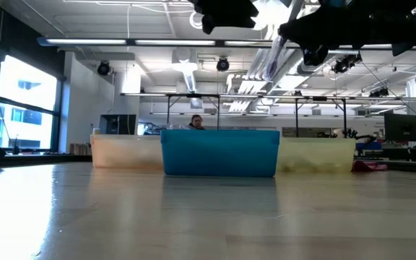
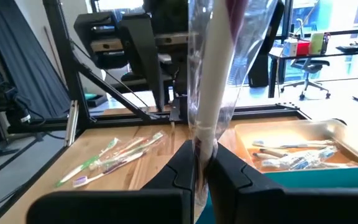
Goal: Pick & Place Toothbrushes
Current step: Put the violet toothbrush into the yellow bin
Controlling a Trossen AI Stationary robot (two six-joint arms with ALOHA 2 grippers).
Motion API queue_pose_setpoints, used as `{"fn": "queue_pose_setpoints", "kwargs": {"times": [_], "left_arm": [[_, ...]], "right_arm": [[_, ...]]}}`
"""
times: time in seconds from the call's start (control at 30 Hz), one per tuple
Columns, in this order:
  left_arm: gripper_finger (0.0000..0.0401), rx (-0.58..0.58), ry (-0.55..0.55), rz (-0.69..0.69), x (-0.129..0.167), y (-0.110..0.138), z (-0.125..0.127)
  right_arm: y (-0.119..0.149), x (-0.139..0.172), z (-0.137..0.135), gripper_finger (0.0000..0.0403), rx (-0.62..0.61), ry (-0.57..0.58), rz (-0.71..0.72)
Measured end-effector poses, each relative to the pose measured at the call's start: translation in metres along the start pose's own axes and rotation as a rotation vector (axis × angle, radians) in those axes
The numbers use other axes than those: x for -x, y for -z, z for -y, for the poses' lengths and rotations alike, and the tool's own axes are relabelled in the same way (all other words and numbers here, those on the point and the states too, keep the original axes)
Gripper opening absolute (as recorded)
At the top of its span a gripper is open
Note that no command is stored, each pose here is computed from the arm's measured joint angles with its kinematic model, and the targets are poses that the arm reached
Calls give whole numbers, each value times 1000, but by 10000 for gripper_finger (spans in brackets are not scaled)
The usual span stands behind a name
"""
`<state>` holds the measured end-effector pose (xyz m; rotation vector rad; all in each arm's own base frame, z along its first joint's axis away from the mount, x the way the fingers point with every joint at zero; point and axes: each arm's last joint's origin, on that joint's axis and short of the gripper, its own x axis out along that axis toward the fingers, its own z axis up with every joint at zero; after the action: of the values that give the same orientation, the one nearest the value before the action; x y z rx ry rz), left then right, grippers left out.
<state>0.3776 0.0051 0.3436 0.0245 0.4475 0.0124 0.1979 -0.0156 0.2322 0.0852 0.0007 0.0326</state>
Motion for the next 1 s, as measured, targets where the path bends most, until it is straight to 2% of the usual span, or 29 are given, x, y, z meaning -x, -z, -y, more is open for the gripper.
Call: {"fn": "queue_pose_setpoints", "kwargs": {"times": [0.2, 0.27, 0.4, 0.43, 0.57, 0.67, 0.8, 1.0], "left_arm": [[143, -10, -33, -54, 2, 6, -1], [143, -33, -34, -12, -4, 12, -1], [143, -40, -45, 49, -12, 45, -3], [143, -31, -44, 87, -11, 51, -4], [143, 20, -52, 93, 3, 88, -7], [143, 32, -36, 99, 22, 106, -6], [143, -22, -42, 223, 56, 118, -5], [143, -19, -115, 322, 108, 156, -7]], "right_arm": [[6, 0, 0, 15, -31, 6, -62], [8, 0, 1, 15, -58, 10, -81], [12, 1, 1, 15, -104, 14, -125], [14, 1, 1, 15, -113, 17, -139], [19, 2, 1, 15, -132, 29, -197], [22, 0, 2, 15, -156, 41, -211], [22, 0, 4, 15, -182, 118, -201], [23, 0, 8, 15, -223, 246, -174]]}}
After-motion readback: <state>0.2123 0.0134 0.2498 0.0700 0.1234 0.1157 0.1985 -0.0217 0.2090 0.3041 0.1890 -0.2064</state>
